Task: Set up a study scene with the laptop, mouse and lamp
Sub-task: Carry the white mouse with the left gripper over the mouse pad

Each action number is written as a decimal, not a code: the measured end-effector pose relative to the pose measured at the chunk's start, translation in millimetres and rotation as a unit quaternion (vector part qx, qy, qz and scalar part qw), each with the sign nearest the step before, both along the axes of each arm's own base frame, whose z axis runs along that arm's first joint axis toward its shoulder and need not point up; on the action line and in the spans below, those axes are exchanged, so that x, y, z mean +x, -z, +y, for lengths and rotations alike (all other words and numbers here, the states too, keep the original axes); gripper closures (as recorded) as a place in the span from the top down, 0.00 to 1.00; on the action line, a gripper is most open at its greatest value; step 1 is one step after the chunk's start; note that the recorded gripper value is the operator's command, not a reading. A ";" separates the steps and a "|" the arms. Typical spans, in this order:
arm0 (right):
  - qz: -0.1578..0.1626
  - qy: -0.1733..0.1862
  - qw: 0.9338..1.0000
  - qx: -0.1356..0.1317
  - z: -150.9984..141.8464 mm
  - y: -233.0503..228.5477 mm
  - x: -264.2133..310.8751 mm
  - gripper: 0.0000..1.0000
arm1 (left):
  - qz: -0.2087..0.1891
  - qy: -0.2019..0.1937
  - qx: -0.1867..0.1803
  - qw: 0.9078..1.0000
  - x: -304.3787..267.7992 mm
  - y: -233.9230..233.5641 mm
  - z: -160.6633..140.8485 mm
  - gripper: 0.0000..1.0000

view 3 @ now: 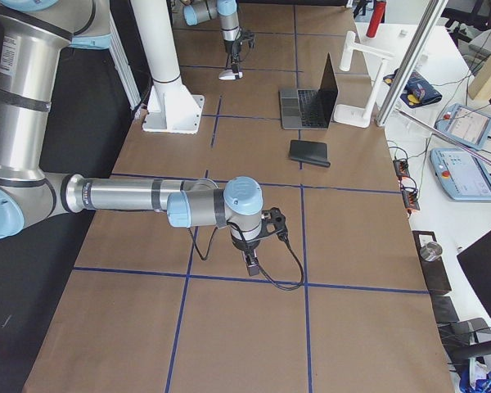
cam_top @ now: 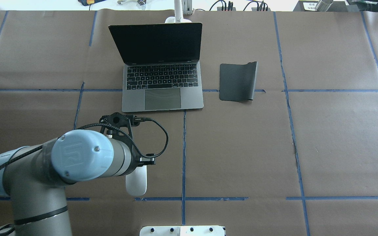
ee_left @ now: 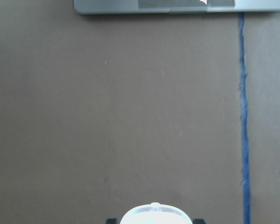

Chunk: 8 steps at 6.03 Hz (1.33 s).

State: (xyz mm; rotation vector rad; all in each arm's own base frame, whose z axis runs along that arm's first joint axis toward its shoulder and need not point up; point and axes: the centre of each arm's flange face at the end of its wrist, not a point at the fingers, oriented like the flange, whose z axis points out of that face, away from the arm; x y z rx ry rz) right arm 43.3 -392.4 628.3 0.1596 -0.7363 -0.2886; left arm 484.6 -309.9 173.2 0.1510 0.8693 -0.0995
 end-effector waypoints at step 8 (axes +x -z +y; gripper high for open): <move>0.000 -0.002 1.000 -0.009 5.1 -5.7 0.2 1.00 | 0.013 0.162 -0.061 0.985 241.2 174.9 -254.5 0.28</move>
